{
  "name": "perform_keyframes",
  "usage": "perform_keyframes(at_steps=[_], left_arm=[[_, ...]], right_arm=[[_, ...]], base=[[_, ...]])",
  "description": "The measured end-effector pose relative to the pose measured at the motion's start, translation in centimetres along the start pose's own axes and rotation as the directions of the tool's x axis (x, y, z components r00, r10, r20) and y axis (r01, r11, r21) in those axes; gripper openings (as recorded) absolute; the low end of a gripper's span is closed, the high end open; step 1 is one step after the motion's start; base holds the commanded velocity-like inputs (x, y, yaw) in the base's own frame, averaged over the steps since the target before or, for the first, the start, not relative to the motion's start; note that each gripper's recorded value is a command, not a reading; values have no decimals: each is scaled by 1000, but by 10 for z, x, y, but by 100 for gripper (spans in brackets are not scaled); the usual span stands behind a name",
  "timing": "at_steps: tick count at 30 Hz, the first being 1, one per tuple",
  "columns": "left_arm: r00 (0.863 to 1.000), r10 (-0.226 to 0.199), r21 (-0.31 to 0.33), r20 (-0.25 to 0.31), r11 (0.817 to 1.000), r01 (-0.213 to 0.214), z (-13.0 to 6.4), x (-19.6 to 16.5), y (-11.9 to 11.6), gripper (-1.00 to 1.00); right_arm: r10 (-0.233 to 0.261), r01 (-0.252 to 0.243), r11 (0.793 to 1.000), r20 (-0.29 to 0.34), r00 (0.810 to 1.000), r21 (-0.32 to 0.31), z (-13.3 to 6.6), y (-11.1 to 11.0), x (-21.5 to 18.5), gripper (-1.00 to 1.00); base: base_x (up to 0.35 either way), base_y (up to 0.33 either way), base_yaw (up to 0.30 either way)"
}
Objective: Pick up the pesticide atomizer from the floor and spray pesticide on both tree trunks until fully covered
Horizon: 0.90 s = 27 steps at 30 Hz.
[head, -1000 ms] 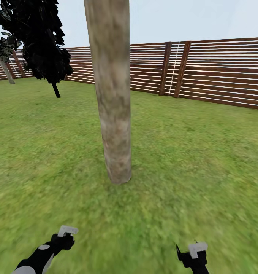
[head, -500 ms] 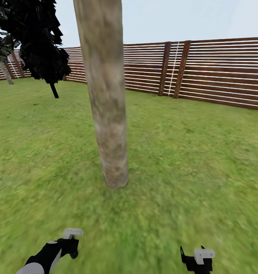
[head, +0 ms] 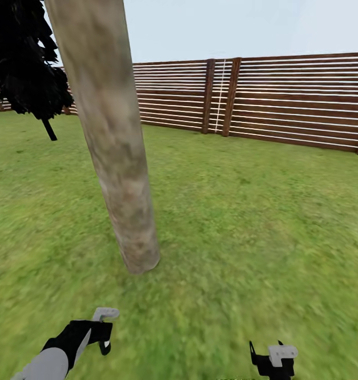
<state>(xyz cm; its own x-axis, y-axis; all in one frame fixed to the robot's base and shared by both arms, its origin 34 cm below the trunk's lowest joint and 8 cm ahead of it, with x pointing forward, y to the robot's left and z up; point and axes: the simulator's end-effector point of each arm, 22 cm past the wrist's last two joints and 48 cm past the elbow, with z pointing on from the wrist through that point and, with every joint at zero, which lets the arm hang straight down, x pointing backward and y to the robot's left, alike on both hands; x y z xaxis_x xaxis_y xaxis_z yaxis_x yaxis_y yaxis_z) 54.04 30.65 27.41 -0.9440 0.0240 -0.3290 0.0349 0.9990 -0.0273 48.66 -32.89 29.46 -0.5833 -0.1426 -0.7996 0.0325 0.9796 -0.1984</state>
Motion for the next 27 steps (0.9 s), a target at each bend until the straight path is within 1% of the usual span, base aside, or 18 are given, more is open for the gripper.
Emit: perform_keyframes(at_steps=[1, 3, 4, 6, 9, 10, 11, 12, 13, 15, 16, 18, 20, 21, 23, 25, 26, 27], left_arm=[[1000, -5, 3, 0, 1000, 5, -2, -11, -2, -100], [999, -9, 10, 33, 1000, 9, -8, -47, -6, -100], [999, -5, 7, 41, 1000, 5, -9, -55, -5, -100], [999, -3, -7, 49, 1000, 3, -12, -63, 5, -100], [999, -13, -46, 44, 999, 15, -19, -72, 36, -100], [999, -18, -37, 40, 999, 20, -19, -72, 31, -100], [999, -18, -14, 38, 1000, 18, -16, -72, 15, -100], [999, 15, 19, 38, 1000, -16, -13, -75, -17, -100], [999, 26, 49, 40, 998, -28, -12, -78, -41, -100], [998, 41, 36, 53, 998, -42, -15, -89, -35, -100], [997, 46, 15, 60, 999, -47, -18, -95, -21, -100], [997, 46, -53, 66, 998, -42, -25, -98, 28, -100], [997, 37, -43, 71, 999, -34, -24, -100, 23, -100], [996, 35, -24, 76, 999, -34, -23, -103, 10, -100], [993, 58, 31, 105, 998, -61, -25, -123, -38, -100], [988, 74, 24, 138, 997, -78, -32, -149, -39, -100], [987, 75, 18, 140, 997, -79, -37, -159, -32, -100], [988, 73, 3, 133, 997, -74, -42, -164, -16, -100]], right_arm=[[0, 0, 1000, 0, 1000, 0, 0, 0, 0, 100], [0, 0, 1000, 1, 1000, -1, 0, 1, 0, 100], [0, 0, 1000, 0, 1000, -1, 0, 1, 0, 100], [-1, 1, 1000, 0, 1000, -1, 0, 0, 0, 100], [-2, 2, 1000, 0, 1000, 0, 0, 0, 0, 100], [-1, 1, 1000, 0, 1000, -1, 0, 0, 0, 100], [-1, 1, 1000, -1, 1000, -1, 0, 0, 0, 100], [-1, 1, 1000, -1, 1000, -2, 0, 1, 0, 100], [0, 0, 1000, -1, 1000, -2, 0, 1, 0, 100], [-1, 1, 1000, -1, 1000, -2, 0, 0, 0, 100], [-1, 1, 1000, 0, 1000, -1, 0, 0, 0, 100], [-2, 2, 1000, 0, 1000, 0, 0, -1, 0, 100], [-2, 2, 1000, 0, 1000, 1, 0, -2, 0, 100], [-2, 2, 1000, 0, 1000, 1, 0, -2, 0, 100], [-2, 2, 1000, 0, 1000, 1, 0, -1, 0, 100], [-2, 2, 1000, 1, 1000, 0, 0, -1, 0, 100], [-2, 2, 1000, 1, 1000, -1, 0, 0, 0, 100], [-2, 2, 1000, 1, 1000, -1, 0, -1, 0, 100]], base=[[0, 0, -91], [0, 0, -23], [0, 0, -8], [0, 0, -3], [0, 0, 0], [0, 0, 0], [0, 0, 0], [0, 0, 0], [0, 0, 0], [0, 0, 0], [0, 0, 0], [-180, 0, 0], [-256, 0, 0], [-73, 0, 0], [-23, 0, 0], [-6, 0, 0], [-1, 0, 0], [0, 0, 0]])
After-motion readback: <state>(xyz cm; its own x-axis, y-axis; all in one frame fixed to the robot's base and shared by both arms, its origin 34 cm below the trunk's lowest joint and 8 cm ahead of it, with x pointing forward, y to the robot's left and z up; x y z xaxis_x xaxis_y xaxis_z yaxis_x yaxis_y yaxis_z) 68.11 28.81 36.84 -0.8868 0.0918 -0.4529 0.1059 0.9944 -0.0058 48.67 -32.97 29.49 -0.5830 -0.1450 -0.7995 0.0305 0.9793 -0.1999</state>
